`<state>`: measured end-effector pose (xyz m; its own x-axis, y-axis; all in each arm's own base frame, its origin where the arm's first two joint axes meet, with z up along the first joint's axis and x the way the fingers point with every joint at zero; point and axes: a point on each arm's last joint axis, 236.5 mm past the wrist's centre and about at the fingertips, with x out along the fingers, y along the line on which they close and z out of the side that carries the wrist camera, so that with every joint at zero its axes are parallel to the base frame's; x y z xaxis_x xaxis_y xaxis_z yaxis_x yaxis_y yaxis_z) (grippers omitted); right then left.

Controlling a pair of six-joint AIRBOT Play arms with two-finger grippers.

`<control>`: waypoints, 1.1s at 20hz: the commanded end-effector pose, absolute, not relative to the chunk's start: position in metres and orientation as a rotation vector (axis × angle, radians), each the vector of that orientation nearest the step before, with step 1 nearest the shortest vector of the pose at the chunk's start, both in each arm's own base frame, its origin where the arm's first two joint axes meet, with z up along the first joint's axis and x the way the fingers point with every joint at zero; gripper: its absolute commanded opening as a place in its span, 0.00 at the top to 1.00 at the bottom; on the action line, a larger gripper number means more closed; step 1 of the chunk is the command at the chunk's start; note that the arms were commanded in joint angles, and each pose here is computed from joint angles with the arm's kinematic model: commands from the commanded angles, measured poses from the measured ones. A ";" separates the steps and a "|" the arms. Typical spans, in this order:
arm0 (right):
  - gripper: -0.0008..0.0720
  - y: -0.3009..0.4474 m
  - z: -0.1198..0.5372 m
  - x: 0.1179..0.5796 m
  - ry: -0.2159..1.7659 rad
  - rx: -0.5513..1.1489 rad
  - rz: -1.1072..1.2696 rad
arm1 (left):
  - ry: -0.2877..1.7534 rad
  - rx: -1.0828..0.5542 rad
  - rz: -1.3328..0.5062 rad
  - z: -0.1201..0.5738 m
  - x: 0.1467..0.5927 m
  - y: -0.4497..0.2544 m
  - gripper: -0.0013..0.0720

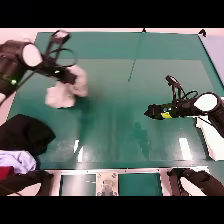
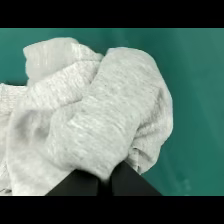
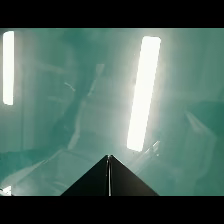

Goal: Fold the shirts.

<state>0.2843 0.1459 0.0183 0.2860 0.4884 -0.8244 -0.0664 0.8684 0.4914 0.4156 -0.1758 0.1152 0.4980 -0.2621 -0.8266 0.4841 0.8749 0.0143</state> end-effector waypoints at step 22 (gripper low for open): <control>0.51 0.180 -0.112 0.304 1.412 0.584 0.310 | 1.278 -0.398 -0.410 -0.068 0.408 -0.152 0.07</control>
<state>0.2962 0.1547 -0.0873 0.1673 0.5193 -0.8381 0.1291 0.8312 0.5408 0.3855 -0.1422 -0.0568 0.1366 -0.4252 -0.8947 0.1095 0.9041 -0.4130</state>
